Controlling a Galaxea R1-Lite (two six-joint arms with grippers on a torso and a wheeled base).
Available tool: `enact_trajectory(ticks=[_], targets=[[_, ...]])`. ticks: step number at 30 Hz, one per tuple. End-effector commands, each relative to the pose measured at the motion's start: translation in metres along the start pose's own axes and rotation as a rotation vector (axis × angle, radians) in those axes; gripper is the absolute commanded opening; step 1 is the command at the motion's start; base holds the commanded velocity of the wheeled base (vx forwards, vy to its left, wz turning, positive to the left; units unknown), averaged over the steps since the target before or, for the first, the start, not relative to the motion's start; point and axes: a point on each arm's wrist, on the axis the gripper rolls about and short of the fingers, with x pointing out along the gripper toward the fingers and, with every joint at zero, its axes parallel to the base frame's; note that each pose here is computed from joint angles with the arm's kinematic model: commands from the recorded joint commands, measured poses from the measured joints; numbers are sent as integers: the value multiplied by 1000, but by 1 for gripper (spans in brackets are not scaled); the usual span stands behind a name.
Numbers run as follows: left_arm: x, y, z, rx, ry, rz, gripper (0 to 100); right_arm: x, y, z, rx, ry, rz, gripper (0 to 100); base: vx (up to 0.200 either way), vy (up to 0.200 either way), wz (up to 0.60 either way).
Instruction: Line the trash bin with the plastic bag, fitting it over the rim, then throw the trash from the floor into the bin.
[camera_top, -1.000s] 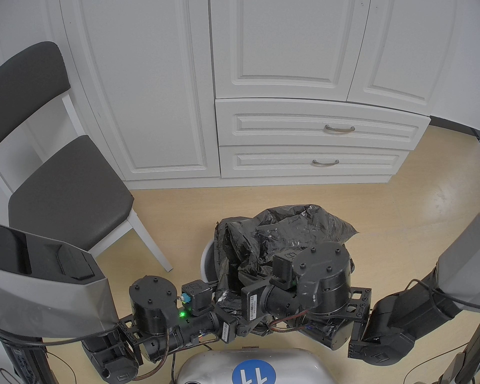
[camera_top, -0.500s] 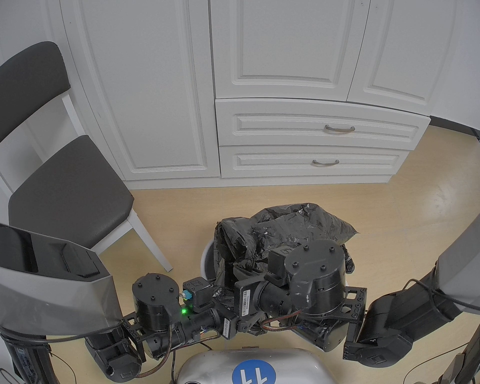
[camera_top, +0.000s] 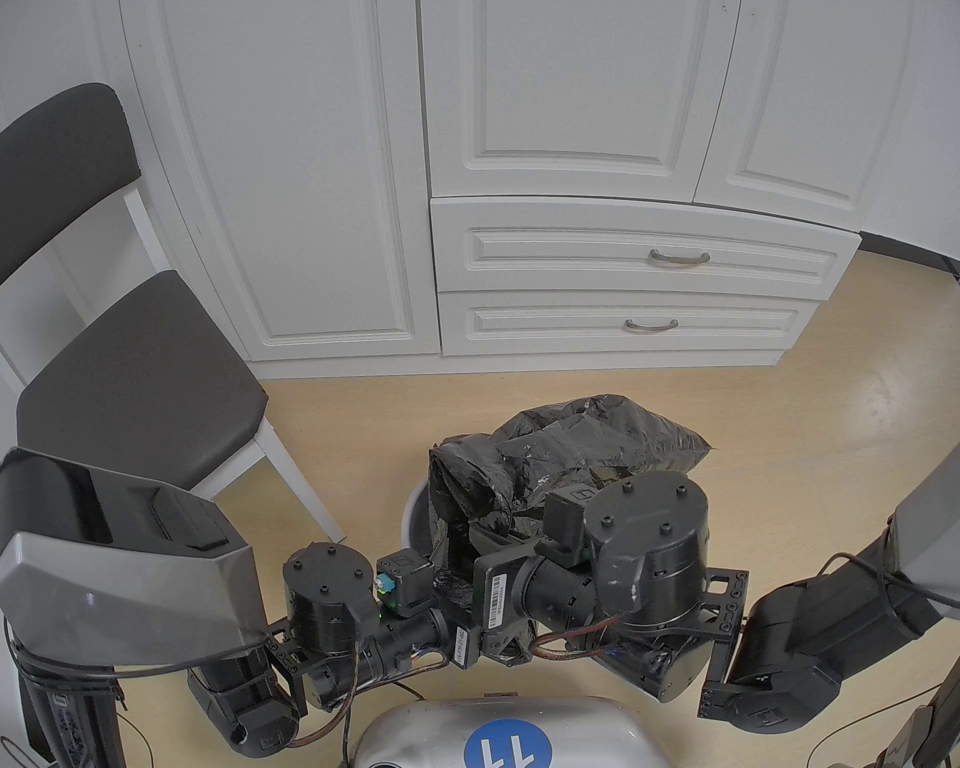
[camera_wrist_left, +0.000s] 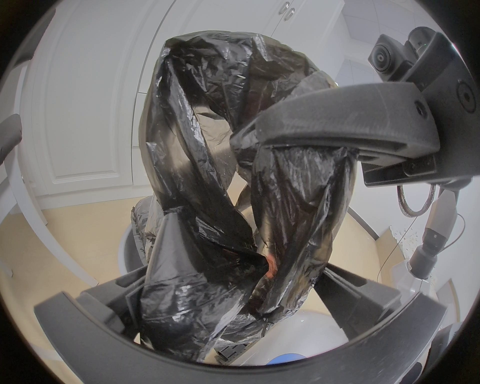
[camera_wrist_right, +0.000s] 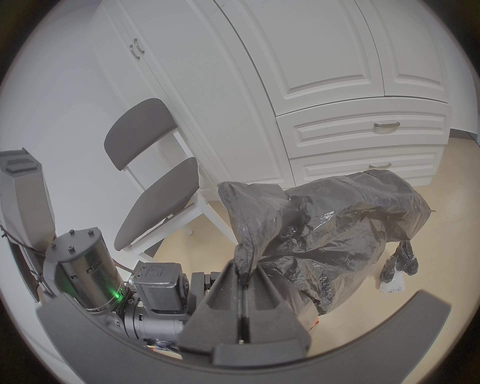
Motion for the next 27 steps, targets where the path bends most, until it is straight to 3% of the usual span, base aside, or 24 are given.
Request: enact_trajectory(ticks=[1, 18, 19, 27], targets=[[1, 1, -1, -1, 2, 3, 0, -1, 0, 2, 1, -4, 2, 0, 0, 0, 0], [3, 1, 2, -29, -12, 1, 0, -17, -6, 4, -54, -3, 0, 0, 0, 0, 0], [3, 1, 2, -30, -13, 1, 0, -19, -7, 3, -74, 1, -2, 100, 0, 0, 0], [3, 1, 3, -30, -16, 2, 0, -39, -11, 18, -93, -38, 13, 100, 0, 0, 0]])
